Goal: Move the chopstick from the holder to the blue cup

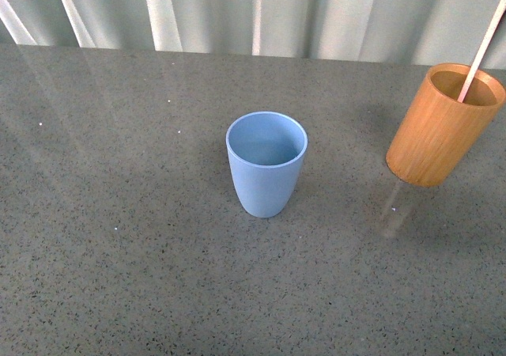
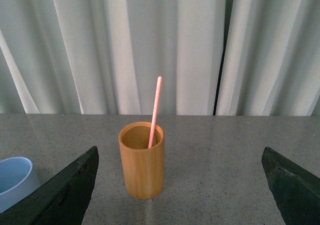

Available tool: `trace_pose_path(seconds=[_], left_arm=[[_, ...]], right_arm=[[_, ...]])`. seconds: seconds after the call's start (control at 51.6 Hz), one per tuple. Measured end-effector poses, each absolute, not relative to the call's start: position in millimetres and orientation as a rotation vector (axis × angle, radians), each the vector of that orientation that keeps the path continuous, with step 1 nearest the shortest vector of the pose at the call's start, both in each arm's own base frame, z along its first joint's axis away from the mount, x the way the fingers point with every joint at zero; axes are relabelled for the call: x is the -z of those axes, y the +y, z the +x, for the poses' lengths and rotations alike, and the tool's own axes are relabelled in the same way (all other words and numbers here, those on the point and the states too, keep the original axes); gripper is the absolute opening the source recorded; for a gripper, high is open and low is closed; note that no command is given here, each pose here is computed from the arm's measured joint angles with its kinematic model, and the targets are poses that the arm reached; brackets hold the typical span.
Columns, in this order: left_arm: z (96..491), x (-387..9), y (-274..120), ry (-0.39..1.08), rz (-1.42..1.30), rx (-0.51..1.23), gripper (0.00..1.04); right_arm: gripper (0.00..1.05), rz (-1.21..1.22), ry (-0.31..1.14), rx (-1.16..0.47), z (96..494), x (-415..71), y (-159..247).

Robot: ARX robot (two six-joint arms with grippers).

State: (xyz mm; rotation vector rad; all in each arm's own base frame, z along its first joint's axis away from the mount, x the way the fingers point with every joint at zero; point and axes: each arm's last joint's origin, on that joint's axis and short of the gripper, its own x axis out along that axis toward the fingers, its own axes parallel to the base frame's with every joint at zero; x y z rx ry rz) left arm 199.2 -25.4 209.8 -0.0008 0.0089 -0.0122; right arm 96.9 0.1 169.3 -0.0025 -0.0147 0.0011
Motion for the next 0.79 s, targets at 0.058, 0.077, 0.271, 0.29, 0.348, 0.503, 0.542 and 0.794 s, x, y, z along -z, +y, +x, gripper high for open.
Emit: trace_pose_path(seconds=[0.058, 0.077, 0.271, 0.29, 0.348, 0.503, 0.542, 0.794], left_arm=[[193.3, -205.7, -22.3, 0.009, -0.001, 0.008, 0.04], [191.0, -204.1, -21.2, 0.009, -0.001, 0.005, 0.04], [173.5, -192.9, -13.8, 0.007, -0.001, 0.002, 0.04], [170.8, -191.5, -12.9, 0.006, -0.002, 0.001, 0.04], [165.0, -188.3, -9.0, 0.006, -0.002, 0.008, 0.04], [149.9, -180.2, -0.2, 0.008, -0.002, -0.003, 0.04], [146.9, -178.8, -0.2, 0.008, -0.002, -0.001, 0.04], [135.9, -172.8, -0.2, 0.008, -0.002, 0.000, 0.04]], right_arm=[[0.95, -0.003, -0.015, -0.001, 96.9, -169.3, 0.1], [0.95, -0.003, -0.015, -0.002, 96.9, -169.3, 0.1], [0.95, -0.003, -0.015, -0.002, 96.9, -169.3, 0.1], [0.95, -0.003, -0.015, -0.002, 96.9, -169.3, 0.1], [0.95, -0.003, -0.015, -0.002, 96.9, -169.3, 0.1], [0.95, -0.003, -0.015, -0.002, 96.9, -169.3, 0.1], [0.95, -0.003, -0.015, -0.002, 96.9, -169.3, 0.1], [0.95, -0.003, -0.015, -0.002, 96.9, -169.3, 0.1]])
